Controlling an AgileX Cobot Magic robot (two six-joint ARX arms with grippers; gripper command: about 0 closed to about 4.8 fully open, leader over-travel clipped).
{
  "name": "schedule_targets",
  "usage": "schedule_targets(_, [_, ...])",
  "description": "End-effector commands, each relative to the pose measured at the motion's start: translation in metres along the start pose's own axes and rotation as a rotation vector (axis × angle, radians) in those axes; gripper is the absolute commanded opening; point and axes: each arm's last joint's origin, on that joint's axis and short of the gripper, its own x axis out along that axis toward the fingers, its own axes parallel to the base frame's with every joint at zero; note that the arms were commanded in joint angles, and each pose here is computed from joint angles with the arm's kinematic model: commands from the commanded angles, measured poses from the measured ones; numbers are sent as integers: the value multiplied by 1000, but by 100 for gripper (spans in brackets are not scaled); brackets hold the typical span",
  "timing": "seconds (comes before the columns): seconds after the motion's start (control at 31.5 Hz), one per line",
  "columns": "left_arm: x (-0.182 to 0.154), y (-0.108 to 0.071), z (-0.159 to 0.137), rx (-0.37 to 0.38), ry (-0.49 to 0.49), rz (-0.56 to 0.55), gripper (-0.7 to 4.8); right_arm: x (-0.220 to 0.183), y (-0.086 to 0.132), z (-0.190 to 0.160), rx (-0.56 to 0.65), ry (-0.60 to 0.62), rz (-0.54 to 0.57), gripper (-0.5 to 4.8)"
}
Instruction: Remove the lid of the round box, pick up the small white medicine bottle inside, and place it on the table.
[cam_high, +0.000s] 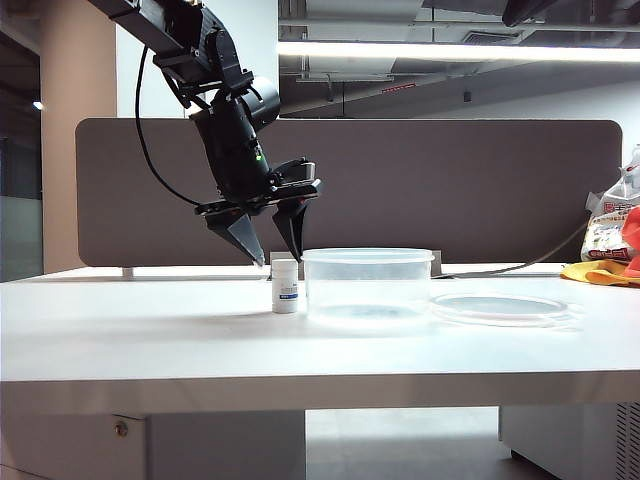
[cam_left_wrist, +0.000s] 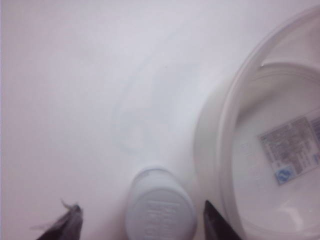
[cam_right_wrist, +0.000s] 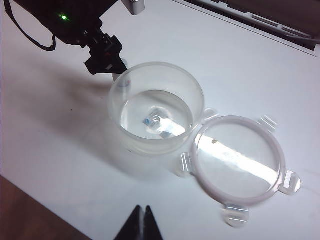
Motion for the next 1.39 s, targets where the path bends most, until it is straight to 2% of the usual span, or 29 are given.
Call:
schedule_targets(0.03, [-26, -2, 11, 2, -69, 10, 315, -1, 0, 3, -4, -27, 2, -1])
schedule_targets(0.13, [-58, -4, 22, 6, -142, 15, 314, -1, 0, 4, -6, -38, 0, -2])
schedule_targets(0.29, [-145, -15, 34, 30, -333, 28, 309, -5, -1, 6, -41, -64, -15, -2])
schedule_targets(0.38, [-194, -21, 33, 49, -440, 73, 309, -13, -8, 6, -27, -96, -43, -2])
schedule_targets(0.44, [-219, -23, 30, 61, -488, 103, 309, -22, -13, 6, -17, -121, -72, -2])
schedule_targets(0.54, [-245, -22, 22, 64, -508, 115, 309, -34, -17, 0, -7, -163, -109, -2])
schedule_targets(0.67, [-254, -24, 10, 75, -466, 118, 309, -45, -22, -23, 27, -193, -160, -2])
schedule_targets(0.82, [-254, -25, -3, 96, -427, 123, 306, -43, -18, -65, 85, -192, -147, -2])
schedule_targets(0.98, [-271, -28, -12, 102, -490, 125, 300, -36, -13, -101, 133, -177, -145, -2])
schedule_targets(1.2, [-325, -37, -33, 115, -597, 137, 300, -25, -10, -137, 154, -185, -162, -2])
schedule_targets(1.39, [-343, -42, -63, 121, -617, 144, 264, -18, -7, -161, 194, -214, -160, -2])
